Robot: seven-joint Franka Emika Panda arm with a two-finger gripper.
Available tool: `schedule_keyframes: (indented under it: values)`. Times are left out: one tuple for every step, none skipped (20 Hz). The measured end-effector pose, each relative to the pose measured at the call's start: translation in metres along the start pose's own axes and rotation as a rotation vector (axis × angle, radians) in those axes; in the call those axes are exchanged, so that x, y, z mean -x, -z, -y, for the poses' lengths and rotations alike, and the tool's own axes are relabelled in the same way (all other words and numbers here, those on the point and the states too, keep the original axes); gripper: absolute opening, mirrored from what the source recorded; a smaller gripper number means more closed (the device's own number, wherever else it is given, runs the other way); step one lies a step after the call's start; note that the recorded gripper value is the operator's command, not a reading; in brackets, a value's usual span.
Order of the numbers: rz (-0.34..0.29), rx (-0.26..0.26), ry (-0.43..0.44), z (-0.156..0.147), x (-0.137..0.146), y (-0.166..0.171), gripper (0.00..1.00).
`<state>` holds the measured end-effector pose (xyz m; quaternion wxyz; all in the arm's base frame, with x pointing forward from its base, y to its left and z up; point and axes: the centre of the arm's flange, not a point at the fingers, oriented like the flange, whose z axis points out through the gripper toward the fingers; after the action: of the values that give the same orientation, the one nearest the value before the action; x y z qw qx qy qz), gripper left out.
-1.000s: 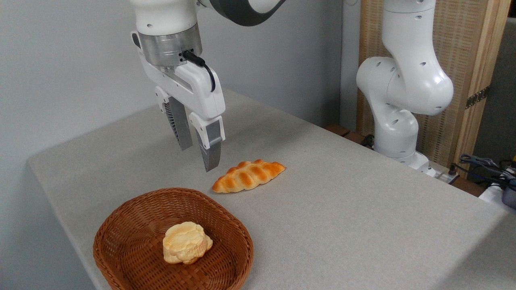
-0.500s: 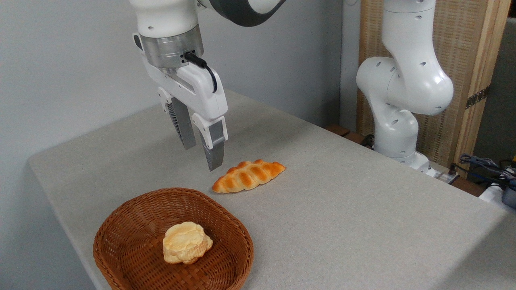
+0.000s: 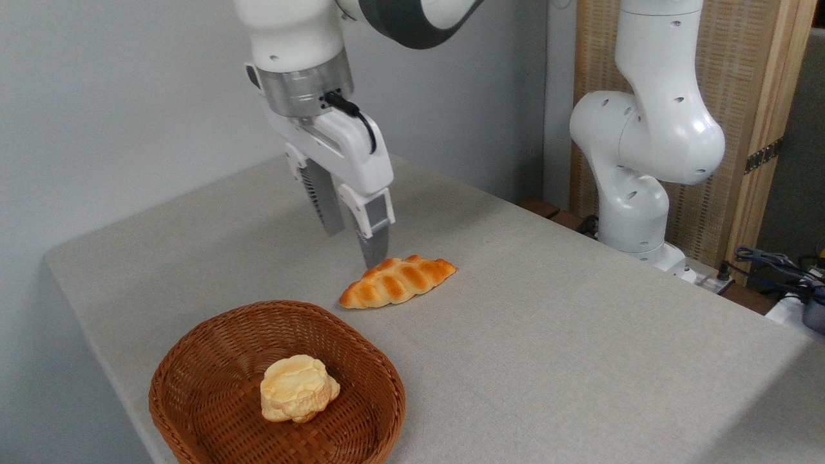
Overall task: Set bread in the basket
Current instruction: 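Lower the gripper onto the braided bread roll and close on it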
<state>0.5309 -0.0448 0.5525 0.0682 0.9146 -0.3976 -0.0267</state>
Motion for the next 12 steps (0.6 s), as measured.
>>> schedule_keyframes:
  values:
    - [0.009,0.009,-0.005,-0.003,0.004,-0.006,1.00]
    - [0.019,0.018,-0.008,-0.005,0.007,-0.013,1.00]
    - [0.027,0.025,-0.015,-0.006,0.009,-0.024,1.00]
    - [0.035,0.032,-0.032,-0.007,0.009,-0.036,1.00]
    - [0.044,0.039,-0.057,-0.011,0.007,-0.048,1.00]
    - [0.055,0.046,-0.089,-0.017,0.003,-0.059,1.00]
    - [0.068,0.053,-0.131,-0.029,-0.004,-0.070,1.00]
    - [0.077,0.057,-0.159,-0.038,-0.011,-0.077,1.00]
    - [0.088,0.062,-0.186,-0.049,-0.017,-0.085,1.00]
    - [0.098,0.067,-0.205,-0.057,-0.021,-0.093,1.00]
    - [0.103,0.069,-0.221,-0.063,-0.024,-0.100,1.00]
    - [0.105,0.069,-0.239,-0.067,-0.026,-0.108,1.00]
